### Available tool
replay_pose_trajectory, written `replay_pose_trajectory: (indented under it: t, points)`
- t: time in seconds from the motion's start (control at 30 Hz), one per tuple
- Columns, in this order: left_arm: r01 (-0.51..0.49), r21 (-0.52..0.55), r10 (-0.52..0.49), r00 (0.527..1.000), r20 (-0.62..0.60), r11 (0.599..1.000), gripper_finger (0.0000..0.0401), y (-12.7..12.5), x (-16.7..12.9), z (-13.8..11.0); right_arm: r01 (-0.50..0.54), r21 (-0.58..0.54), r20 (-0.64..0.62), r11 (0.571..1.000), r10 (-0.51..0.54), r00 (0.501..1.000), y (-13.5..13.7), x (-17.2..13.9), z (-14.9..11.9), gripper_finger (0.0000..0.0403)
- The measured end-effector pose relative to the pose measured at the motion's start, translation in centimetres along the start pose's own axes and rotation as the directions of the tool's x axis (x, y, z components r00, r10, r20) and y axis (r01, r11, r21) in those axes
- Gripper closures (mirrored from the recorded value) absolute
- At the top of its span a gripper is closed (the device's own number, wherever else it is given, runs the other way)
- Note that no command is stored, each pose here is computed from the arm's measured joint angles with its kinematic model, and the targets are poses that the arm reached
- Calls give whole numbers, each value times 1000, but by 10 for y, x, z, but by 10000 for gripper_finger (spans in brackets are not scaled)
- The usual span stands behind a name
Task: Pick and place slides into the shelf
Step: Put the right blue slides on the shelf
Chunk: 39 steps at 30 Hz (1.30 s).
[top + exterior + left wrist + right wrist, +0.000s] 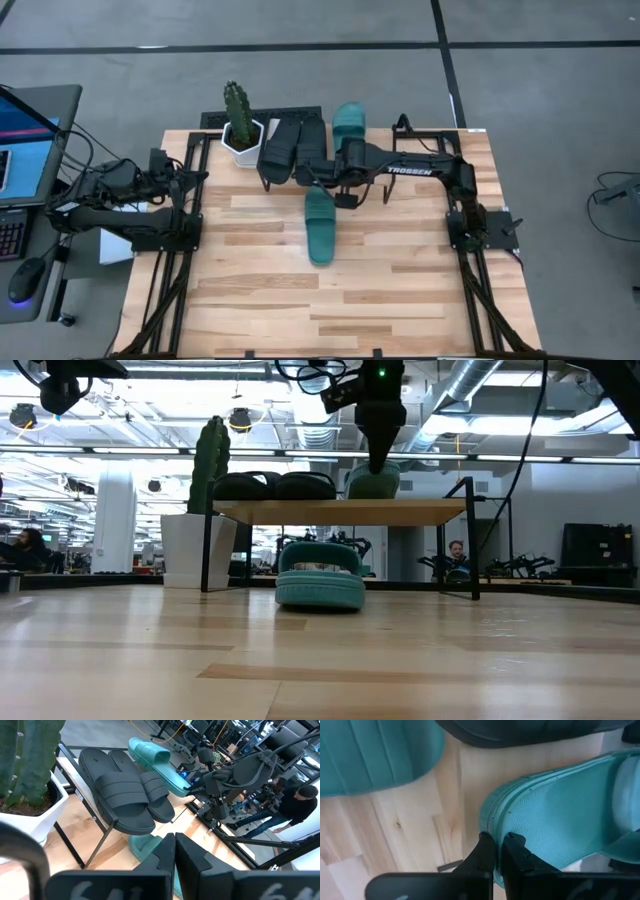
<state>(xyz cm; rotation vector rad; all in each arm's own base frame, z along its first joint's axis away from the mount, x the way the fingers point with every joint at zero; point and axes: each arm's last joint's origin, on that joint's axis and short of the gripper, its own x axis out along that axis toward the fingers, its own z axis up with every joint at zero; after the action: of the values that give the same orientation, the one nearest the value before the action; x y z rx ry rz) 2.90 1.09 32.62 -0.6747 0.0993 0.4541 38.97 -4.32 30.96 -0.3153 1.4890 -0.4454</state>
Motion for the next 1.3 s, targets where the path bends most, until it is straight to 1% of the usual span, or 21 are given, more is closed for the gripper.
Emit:
replay_pose_trajectory:
  t: [0.4, 0.53, 1.0, 1.3]
  points:
    - [0, 0, 0, 1000, 0, 1000, 401, 0, 0, 0, -19, 0, 34, 1000, 19, 999, 6, -3, 3, 402]
    - [0, 0, 0, 1000, 0, 1000, 401, 0, 0, 0, -47, 3, 65, 999, 47, 997, 10, -5, 6, 402]
    - [0, 0, 0, 1000, 0, 1000, 401, 0, 0, 0, -68, 4, 74, 998, 67, 995, 11, -5, 7, 402]
    - [0, 0, 0, 1000, 0, 1000, 401, 0, 0, 0, -83, -20, 107, 996, 84, 991, 15, -7, 10, 402]
